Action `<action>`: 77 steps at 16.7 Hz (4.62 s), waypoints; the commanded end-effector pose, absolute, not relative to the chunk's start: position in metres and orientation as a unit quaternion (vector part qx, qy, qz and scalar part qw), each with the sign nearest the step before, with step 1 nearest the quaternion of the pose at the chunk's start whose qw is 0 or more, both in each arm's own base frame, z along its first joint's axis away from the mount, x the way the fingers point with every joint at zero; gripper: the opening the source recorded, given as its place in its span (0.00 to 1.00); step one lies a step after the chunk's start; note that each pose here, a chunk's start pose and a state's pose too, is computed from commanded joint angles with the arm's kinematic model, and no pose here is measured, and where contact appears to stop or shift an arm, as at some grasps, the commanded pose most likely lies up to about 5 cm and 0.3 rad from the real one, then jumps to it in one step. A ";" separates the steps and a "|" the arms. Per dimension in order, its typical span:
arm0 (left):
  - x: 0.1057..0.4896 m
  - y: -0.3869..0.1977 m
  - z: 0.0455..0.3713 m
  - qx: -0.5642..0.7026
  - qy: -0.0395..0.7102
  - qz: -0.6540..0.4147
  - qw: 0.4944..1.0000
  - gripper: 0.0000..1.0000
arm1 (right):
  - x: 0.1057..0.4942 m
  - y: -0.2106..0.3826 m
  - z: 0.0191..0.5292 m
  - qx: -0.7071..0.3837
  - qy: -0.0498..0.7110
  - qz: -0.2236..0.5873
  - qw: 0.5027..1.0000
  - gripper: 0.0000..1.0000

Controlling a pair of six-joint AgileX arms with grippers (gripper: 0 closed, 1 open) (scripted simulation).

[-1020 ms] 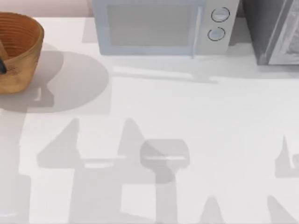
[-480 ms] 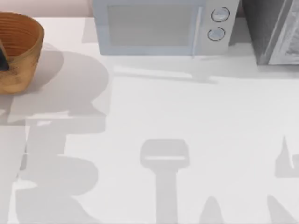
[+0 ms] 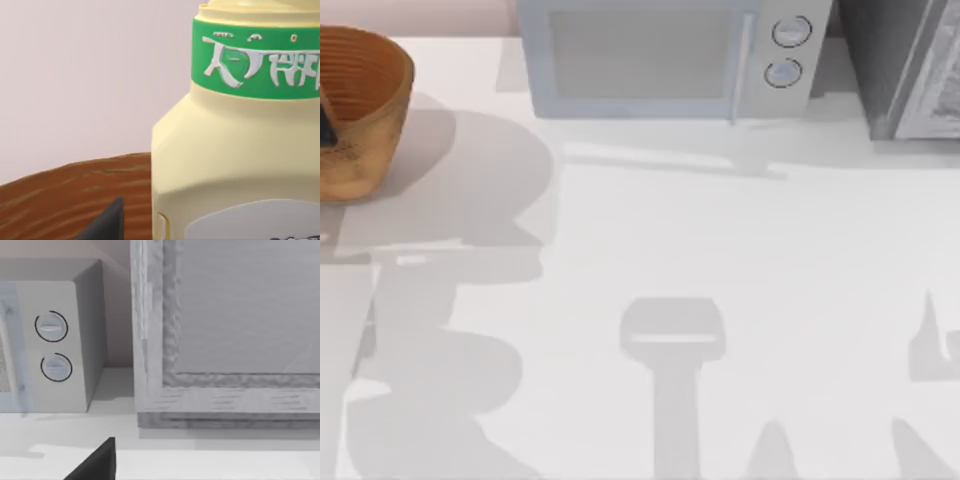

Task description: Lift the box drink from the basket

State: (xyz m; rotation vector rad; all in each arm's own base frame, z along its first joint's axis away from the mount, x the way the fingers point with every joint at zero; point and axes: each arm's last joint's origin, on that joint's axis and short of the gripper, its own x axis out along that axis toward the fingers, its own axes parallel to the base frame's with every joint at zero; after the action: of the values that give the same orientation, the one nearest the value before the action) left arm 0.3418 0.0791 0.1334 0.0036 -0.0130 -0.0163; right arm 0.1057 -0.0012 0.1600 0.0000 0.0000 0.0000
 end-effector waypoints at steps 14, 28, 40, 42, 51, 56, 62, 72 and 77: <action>0.392 0.080 0.127 -0.003 0.003 -0.007 1.000 1.00 | 0.106 -0.001 0.160 0.000 0.000 0.000 1.000 1.00; 0.392 0.080 0.127 -0.003 0.003 -0.007 1.000 0.02 | 0.106 -0.001 0.160 0.000 0.000 0.000 1.000 1.00; 0.391 0.083 0.138 -0.002 0.001 -0.004 1.000 0.00 | 0.106 -0.001 0.160 0.000 0.000 0.000 1.000 1.00; 0.394 0.083 0.148 -0.004 0.005 -0.003 1.000 0.00 | 0.106 -0.001 0.160 0.000 0.000 0.000 1.000 1.00; 0.397 0.084 0.250 0.000 -0.005 -0.004 1.000 0.00 | 0.106 -0.001 0.160 0.000 0.000 0.000 1.000 1.00; 0.391 0.082 0.285 0.001 -0.007 -0.004 1.000 0.00 | 0.106 -0.001 0.160 0.000 0.000 0.000 1.000 1.00; 0.388 0.082 0.283 0.000 -0.002 -0.003 1.000 0.00 | 0.106 -0.001 0.160 0.000 0.000 0.000 1.000 1.00; 0.235 0.028 0.309 -0.003 -0.016 -0.006 1.000 0.00 | 0.106 -0.001 0.160 0.000 0.000 0.000 1.000 1.00; 0.138 0.007 0.264 0.000 -0.045 -0.005 0.999 0.00 | 0.106 -0.001 0.160 0.000 0.000 0.000 1.000 1.00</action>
State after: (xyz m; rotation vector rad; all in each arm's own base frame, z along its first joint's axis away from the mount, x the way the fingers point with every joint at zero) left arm 0.1383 0.0068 0.2645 -0.0008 -0.0892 -0.0097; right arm 0.1057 -0.0012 0.1600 0.0000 0.0000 0.0000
